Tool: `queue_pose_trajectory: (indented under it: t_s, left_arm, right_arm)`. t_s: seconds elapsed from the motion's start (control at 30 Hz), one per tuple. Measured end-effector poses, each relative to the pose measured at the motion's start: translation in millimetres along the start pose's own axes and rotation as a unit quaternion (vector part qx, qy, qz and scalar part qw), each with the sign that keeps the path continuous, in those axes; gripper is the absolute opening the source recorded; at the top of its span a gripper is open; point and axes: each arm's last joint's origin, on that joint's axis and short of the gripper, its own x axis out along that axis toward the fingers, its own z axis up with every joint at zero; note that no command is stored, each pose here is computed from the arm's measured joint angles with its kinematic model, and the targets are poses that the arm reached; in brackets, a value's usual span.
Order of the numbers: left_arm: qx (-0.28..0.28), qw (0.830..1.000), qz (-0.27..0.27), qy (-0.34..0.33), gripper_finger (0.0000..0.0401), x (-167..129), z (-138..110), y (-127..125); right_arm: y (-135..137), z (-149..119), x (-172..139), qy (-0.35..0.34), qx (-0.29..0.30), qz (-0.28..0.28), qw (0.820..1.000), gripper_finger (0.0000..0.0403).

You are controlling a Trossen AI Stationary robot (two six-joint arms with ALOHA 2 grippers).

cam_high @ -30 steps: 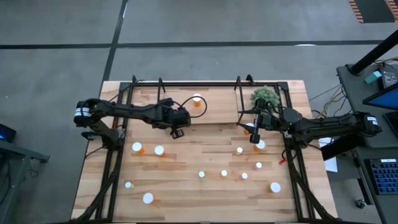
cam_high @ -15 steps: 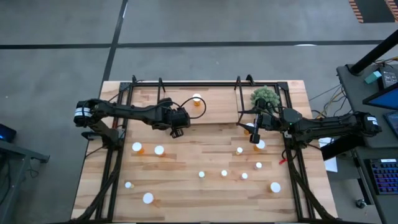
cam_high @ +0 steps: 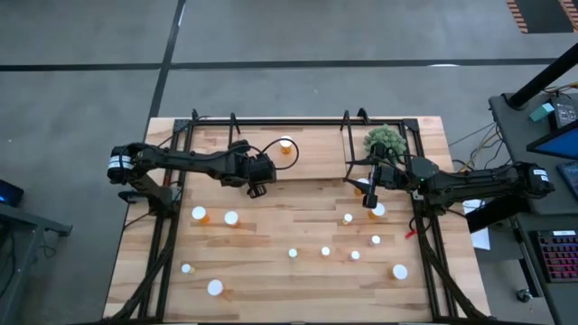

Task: Pick and place medicine bottles onto shelf by color
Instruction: Put the small yellow pill bottle on the shelf

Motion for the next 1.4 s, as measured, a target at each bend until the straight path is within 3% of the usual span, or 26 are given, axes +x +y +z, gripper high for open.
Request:
queue_pose_trajectory:
  t_s: [1.4]
  left_arm:
    - [-0.008,1.0,-0.005,-0.009,0.0,0.3,2.2,-0.4]
  right_arm:
    - [0.0,0.0,0.0,0.0,-0.004,0.0,1.0,0.021]
